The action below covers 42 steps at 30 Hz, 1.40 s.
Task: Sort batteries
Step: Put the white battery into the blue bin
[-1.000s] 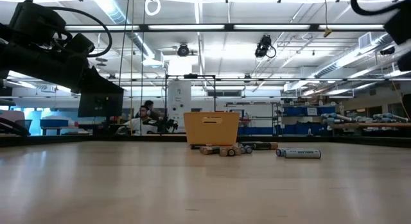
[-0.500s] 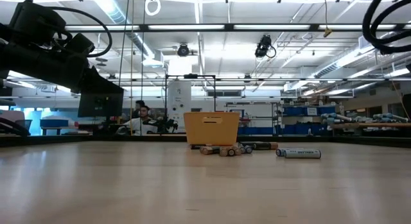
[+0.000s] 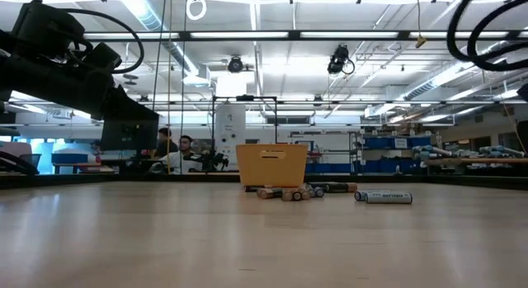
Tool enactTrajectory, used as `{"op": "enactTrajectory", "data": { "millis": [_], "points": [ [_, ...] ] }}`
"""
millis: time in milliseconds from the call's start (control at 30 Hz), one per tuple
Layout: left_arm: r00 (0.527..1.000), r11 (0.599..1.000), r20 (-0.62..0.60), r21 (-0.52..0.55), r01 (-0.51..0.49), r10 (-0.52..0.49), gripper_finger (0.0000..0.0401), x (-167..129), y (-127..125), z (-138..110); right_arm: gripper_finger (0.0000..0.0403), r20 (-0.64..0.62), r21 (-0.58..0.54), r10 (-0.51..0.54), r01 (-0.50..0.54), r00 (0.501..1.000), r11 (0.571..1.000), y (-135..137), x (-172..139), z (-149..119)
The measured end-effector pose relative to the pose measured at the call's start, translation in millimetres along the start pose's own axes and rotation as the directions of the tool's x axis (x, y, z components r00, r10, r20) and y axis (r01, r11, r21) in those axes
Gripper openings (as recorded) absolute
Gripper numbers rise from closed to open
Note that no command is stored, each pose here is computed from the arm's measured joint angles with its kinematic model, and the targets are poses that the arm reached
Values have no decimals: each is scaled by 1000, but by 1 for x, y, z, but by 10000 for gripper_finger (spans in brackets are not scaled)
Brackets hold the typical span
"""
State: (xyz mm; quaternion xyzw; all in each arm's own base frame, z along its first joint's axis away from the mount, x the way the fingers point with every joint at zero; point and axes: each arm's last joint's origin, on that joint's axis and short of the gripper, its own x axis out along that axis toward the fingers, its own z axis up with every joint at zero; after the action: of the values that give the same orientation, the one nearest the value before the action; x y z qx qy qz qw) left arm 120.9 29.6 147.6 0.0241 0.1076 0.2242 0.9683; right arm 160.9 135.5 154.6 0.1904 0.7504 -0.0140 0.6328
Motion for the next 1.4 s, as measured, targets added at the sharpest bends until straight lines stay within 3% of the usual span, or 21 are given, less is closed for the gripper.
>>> {"op": "enactTrajectory", "data": {
  "millis": [233, 433, 567, 667, 833, 1100, 1400],
  "points": [
    [1000, 1000, 0, -7, 0, 0, 12, 0, 0, 0, 141, 21, -12, 13, -13, 1000, 1000, 15, -30, 8],
    [1000, 1000, 1, 7, 0, 0, 12, 0, 0, 0, 150, -29, -27, -63, 62, 998, 998, 22, -87, 7],
    [1000, 1000, 1, 8, 0, 0, 12, 0, 0, 0, 147, 117, -42, -105, 111, 987, 993, 20, -123, 22],
    [1000, 1000, 1, 8, 0, 0, 12, 0, 0, 0, 146, 229, -7, -80, 84, 970, 996, 11, -135, 42],
    [1000, 1000, 2, 20, 0, 0, 12, 0, 0, 0, 148, 239, 42, -87, 79, 967, 996, -14, -126, 84],
    [1000, 1000, 7, 31, -1, 1, 12, 0, 0, 1, 148, 338, -174, -45, 109, 940, 979, -23, -87, 158],
    [1000, 1000, 8, 31, -1, 0, 12, 0, 0, 1, 147, 263, -287, -144, 220, 954, 932, -32, -43, 184]
  ]
}}
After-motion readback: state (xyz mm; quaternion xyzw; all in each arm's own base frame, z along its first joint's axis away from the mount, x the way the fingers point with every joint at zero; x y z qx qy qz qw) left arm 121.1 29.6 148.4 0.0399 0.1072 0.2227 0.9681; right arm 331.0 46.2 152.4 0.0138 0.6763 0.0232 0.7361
